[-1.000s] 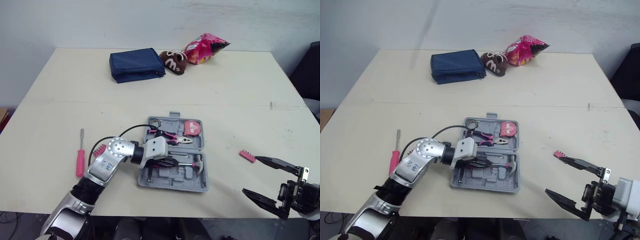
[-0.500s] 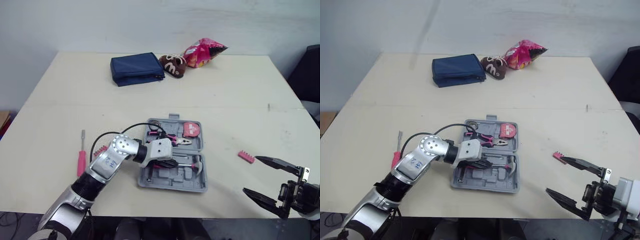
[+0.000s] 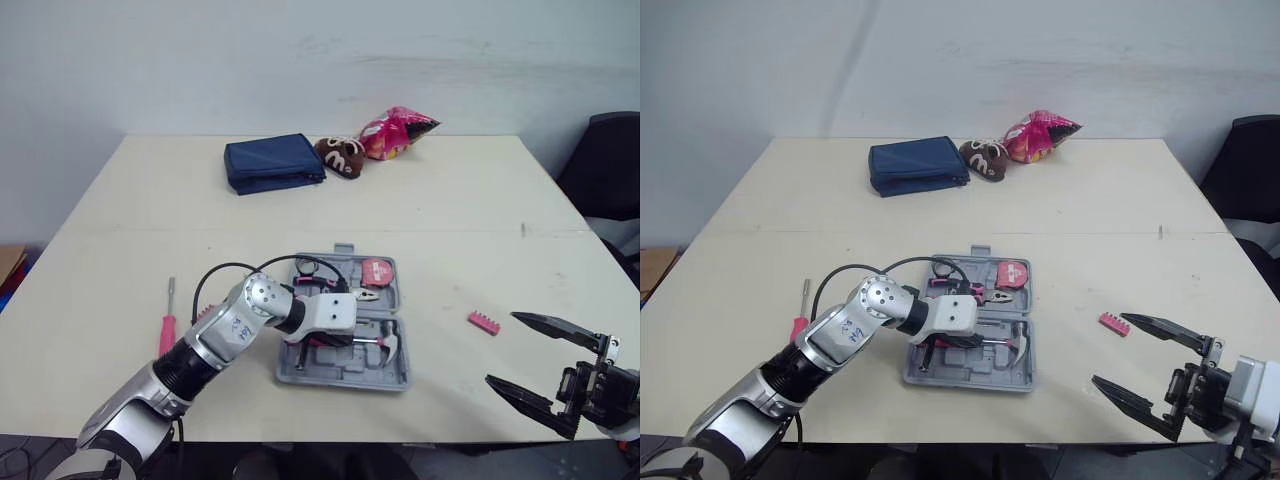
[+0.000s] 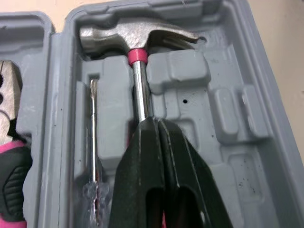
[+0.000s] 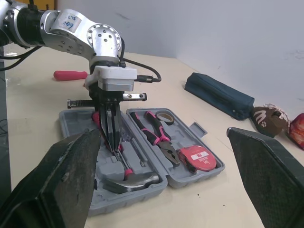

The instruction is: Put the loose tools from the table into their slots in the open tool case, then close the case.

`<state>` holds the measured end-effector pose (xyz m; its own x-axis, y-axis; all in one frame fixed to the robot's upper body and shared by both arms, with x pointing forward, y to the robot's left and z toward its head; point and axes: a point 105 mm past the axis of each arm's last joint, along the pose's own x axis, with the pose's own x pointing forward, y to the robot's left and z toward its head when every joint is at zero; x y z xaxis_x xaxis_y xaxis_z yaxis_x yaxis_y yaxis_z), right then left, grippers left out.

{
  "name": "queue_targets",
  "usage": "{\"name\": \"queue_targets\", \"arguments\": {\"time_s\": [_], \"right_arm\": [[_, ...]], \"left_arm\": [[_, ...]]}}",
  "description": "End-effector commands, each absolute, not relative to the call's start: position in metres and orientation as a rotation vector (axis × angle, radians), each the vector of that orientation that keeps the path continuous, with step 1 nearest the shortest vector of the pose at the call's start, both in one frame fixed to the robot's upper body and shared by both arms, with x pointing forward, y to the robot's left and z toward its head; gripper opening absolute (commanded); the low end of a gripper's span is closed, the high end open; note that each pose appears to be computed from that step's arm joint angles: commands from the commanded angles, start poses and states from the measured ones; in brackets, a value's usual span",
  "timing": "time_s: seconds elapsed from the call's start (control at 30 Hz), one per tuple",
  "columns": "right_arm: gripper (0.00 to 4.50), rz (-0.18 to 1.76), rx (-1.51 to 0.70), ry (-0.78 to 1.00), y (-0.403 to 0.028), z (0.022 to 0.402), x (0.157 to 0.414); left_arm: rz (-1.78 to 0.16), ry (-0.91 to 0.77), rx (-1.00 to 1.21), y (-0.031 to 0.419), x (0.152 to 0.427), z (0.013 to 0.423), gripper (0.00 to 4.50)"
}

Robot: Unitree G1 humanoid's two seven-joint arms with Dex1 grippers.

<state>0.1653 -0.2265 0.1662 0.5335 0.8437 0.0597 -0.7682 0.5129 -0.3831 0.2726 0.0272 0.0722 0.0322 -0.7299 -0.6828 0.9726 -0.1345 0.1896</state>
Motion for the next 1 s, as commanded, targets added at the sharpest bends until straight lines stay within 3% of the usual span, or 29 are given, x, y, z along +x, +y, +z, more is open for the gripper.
{"name": "queue_targets", "arguments": {"time_s": [0.03,0.13,0.33,0.5,0.6,0.73,0.87,1.0], "right_arm": [[4.50,0.970,-0.343,-0.279,-0.226,0.170,0.166],[4.50,0.960,-0.351,-0.278,-0.230,0.172,0.166],[4.50,0.943,-0.366,-0.248,-0.242,0.172,0.163],[4.50,0.888,-0.403,-0.203,-0.267,0.171,0.159],[4.50,0.859,-0.422,-0.177,-0.281,0.167,0.156],[4.50,0.810,-0.463,-0.139,-0.306,0.164,0.153],[4.50,0.773,-0.491,-0.102,-0.329,0.158,0.152],[4.50,0.735,-0.511,-0.068,-0.350,0.152,0.156]], "left_arm": [[-1.450,0.655,0.669,0.054,0.266,0.017,0.02],[-1.506,0.364,0.545,0.041,0.275,0.063,0.02],[-1.619,-0.005,0.403,0.059,0.257,0.131,0.02],[-1.497,-0.125,0.311,0.103,0.254,0.171,0.02],[-1.353,-0.085,0.269,0.131,0.263,0.179,0.88],[-1.050,-0.007,0.324,0.208,0.271,0.177,2.62],[-0.771,0.039,0.333,0.282,0.262,0.177,4.36],[-0.525,0.132,0.307,0.354,0.233,0.160,4.46]]}}
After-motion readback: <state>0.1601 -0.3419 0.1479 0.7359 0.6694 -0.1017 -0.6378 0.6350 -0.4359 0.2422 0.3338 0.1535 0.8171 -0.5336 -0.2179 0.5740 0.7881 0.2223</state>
